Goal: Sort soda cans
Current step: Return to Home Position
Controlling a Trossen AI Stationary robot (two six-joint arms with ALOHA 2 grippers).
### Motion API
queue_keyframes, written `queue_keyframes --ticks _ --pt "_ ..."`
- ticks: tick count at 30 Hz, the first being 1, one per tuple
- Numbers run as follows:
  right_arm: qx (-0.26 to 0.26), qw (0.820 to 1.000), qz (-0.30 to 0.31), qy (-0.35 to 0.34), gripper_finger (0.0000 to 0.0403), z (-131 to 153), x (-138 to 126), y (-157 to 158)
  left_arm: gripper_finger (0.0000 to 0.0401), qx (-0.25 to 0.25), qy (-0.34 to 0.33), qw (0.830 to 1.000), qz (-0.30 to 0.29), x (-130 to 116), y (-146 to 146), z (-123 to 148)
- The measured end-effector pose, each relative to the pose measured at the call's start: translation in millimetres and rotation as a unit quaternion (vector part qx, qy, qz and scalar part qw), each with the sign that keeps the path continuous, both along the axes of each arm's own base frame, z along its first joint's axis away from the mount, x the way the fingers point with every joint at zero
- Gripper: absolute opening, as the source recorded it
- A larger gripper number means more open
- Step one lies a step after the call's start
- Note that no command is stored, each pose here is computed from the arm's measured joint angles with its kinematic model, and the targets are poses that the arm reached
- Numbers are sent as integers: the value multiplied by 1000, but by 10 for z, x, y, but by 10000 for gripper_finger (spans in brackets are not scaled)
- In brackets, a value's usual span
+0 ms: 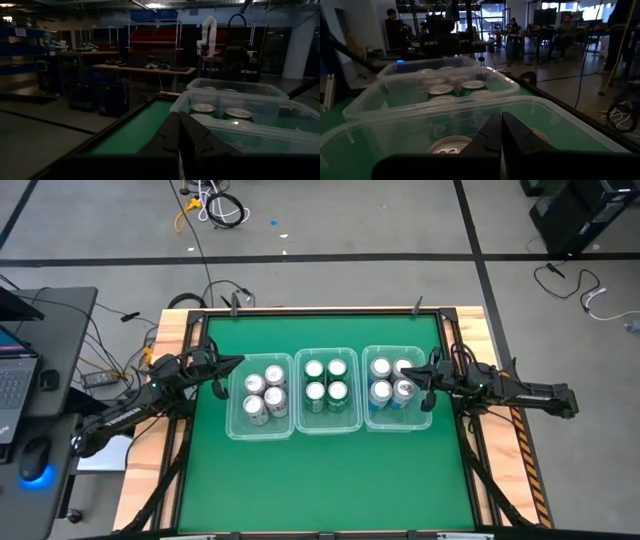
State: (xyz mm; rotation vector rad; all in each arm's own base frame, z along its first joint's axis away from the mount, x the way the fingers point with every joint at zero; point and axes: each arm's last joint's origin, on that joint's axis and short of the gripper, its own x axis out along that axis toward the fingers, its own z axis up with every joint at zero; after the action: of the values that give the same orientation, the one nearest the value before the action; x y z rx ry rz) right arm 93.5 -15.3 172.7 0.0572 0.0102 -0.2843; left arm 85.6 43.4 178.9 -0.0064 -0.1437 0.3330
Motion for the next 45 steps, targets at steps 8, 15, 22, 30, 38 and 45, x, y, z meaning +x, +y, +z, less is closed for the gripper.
queue_keyframes --ticks 8,15,22,30,38,45 --pt "6 1000 0 -2 1 1 0 0 1 0 0 1000 0 0 0 0" --pt "5 1000 0 -4 4 4 0 0 1 0 0 1000 0 0 0 1" --pt "5 1000 0 -4 6 5 0 0 1 0 0 1000 0 0 0 -1" --pt "4 1000 0 -4 2 6 0 0 1 0 0 1000 0 0 0 -1" --pt "4 1000 0 -4 6 6 0 0 1 0 0 1000 0 0 0 -1" --pt "4 1000 0 -4 3 7 0 0 1 0 0 1000 0 0 0 -2"
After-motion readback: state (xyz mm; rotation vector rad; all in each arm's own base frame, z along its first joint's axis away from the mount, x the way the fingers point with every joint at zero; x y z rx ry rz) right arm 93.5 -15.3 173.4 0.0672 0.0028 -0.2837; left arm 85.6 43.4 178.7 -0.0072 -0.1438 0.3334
